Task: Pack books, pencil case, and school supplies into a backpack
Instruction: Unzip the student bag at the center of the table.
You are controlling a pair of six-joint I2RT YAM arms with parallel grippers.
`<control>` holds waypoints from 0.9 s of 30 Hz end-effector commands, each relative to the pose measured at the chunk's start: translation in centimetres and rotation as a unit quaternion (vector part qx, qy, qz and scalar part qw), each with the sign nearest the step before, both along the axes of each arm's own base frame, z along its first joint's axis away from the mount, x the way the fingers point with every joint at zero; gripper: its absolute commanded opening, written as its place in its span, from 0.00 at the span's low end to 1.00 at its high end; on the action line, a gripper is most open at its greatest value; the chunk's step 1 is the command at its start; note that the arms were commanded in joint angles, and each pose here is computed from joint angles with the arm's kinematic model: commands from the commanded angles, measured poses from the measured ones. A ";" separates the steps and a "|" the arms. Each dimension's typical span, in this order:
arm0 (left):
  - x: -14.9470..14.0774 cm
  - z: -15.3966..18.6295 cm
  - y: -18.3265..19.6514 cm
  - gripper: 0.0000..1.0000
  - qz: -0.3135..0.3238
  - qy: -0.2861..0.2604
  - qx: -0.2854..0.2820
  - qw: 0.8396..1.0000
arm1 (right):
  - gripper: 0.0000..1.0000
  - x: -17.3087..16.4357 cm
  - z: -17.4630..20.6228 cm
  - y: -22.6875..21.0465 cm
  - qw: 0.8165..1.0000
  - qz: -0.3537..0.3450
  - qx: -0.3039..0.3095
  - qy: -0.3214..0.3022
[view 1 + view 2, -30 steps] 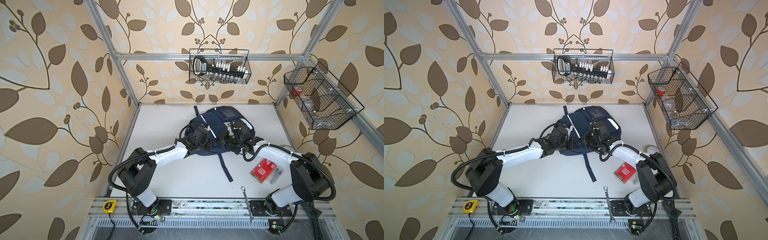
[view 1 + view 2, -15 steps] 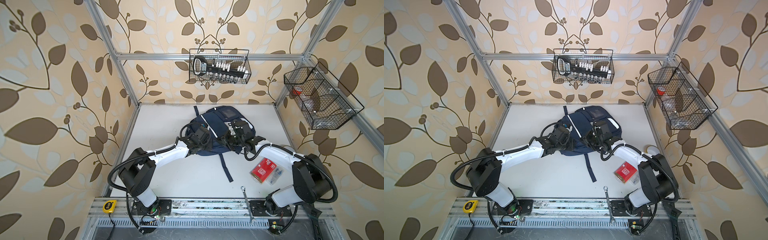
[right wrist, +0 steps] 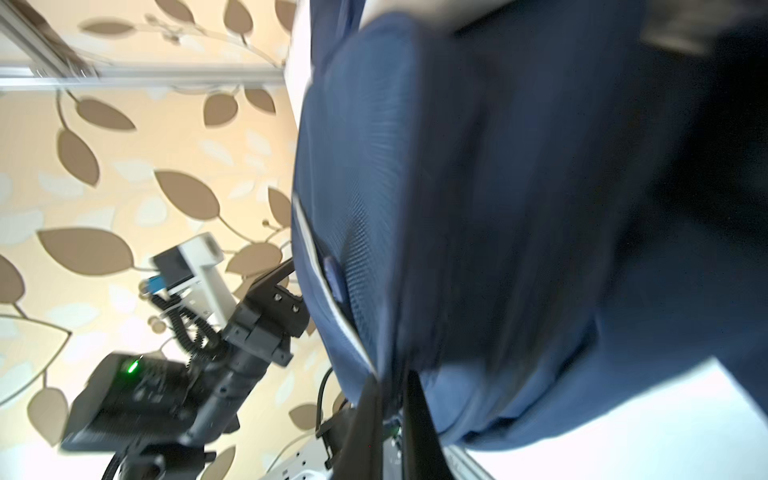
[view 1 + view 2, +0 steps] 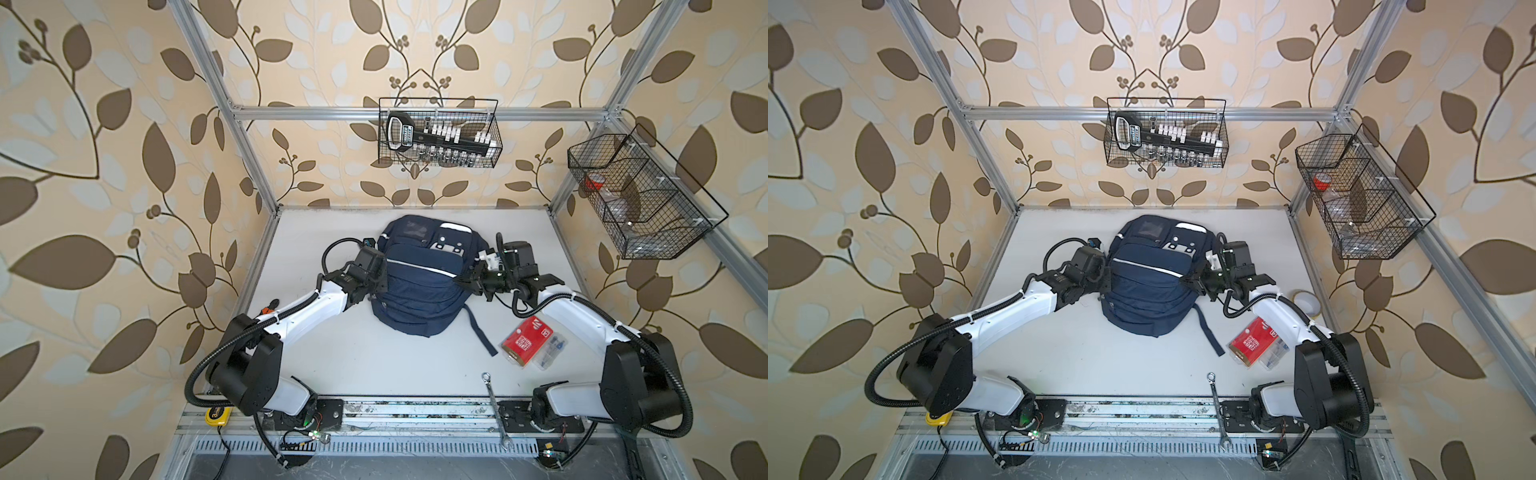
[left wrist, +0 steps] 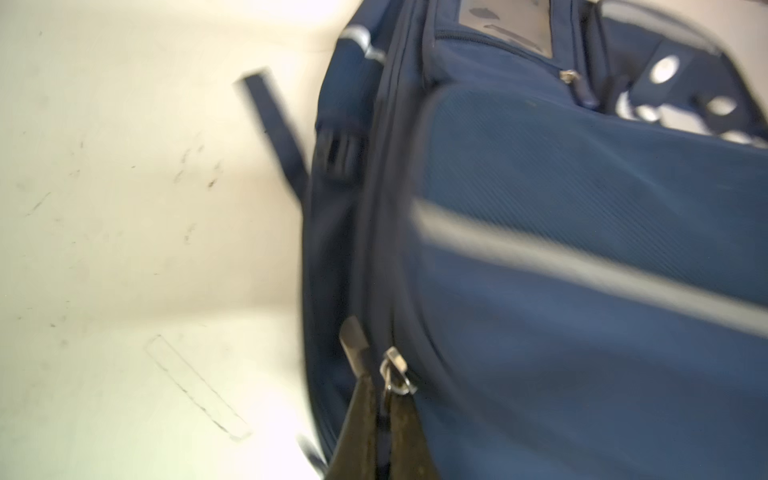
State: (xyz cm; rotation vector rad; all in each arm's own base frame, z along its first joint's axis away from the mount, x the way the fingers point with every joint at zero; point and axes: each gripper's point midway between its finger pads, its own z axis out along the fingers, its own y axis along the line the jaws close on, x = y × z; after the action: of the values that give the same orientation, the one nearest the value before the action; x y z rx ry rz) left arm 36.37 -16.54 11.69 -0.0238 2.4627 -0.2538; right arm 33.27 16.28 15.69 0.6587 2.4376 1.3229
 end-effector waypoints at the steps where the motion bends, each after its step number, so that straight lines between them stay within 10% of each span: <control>1: 2.0 -4.1 10.4 0.00 0.136 0.053 0.150 0.978 | 0.00 -0.1 -2.4 -5.6 0.996 -0.063 -0.070 0.001; 11: -1.9 -0.1 8.1 0.01 0.117 0.032 0.038 0.992 | 0.00 3.9 -3.6 -4.0 0.997 -0.001 -0.072 -0.011; 15: -5.2 1.2 7.0 0.26 0.110 0.032 0.012 0.993 | 0.00 6.6 -4.1 -4.1 0.994 0.025 -0.109 -0.010; 20: -7.4 2.8 7.3 0.45 0.102 0.026 0.002 0.994 | 0.57 5.7 -2.7 -6.8 0.977 0.009 -0.213 -0.018; 27: -6.9 7.3 5.0 0.49 0.037 -0.005 0.003 0.999 | 0.77 -3.1 1.2 -17.9 0.880 -0.204 -0.429 0.003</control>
State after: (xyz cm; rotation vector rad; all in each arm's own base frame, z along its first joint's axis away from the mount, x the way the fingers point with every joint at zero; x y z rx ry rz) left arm 29.34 -10.64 16.44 -0.1967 2.4811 -0.2087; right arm 34.74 4.72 18.81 0.6170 2.3635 0.4704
